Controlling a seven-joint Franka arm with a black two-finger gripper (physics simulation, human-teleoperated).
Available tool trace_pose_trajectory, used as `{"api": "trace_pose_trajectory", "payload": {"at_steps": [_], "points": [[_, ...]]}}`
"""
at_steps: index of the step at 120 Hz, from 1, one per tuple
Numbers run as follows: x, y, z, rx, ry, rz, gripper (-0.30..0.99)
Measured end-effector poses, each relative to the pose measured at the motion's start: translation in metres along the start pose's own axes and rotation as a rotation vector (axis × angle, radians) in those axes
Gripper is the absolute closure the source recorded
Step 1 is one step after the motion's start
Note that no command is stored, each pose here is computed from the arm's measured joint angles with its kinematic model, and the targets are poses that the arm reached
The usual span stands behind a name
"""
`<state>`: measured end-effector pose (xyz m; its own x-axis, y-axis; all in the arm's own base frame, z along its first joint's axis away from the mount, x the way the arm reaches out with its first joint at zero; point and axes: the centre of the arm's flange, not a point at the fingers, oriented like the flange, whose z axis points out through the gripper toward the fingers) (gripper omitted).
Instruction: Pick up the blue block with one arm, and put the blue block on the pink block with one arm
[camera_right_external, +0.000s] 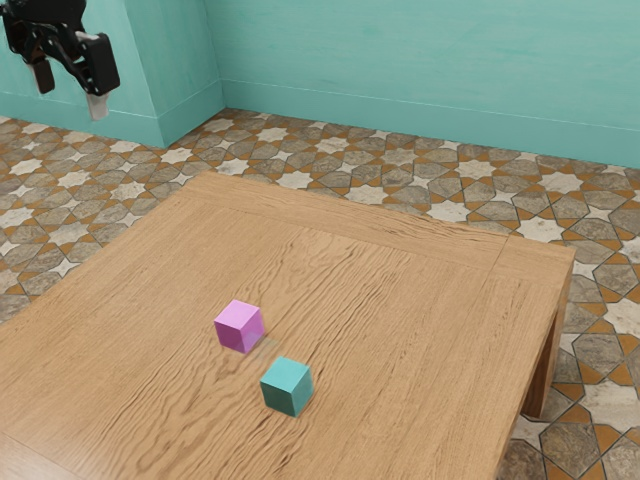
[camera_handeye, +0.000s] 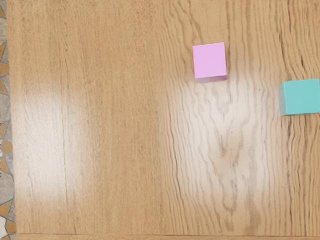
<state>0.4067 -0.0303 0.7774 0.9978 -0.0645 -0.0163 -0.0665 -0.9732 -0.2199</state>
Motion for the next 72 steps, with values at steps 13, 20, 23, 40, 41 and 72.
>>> {"api": "trace_pose_trajectory", "payload": {"at_steps": [13, 20, 23, 40, 41, 72], "points": [[0.009, -0.001, -0.009, 0.005, 0.093, -0.001, 0.0], [0.012, -0.019, -0.007, -0.018, 0.116, -0.032, 0.0], [0.013, -0.028, -0.005, -0.039, 0.122, -0.047, 0.0], [0.025, 0.058, -0.006, -0.047, 0.156, 0.105, 0.0], [0.027, 0.062, -0.001, -0.045, 0.149, 0.111, 0.0], [0.048, 0.081, 0.065, -0.052, 0.112, 0.117, 0.0]]}}
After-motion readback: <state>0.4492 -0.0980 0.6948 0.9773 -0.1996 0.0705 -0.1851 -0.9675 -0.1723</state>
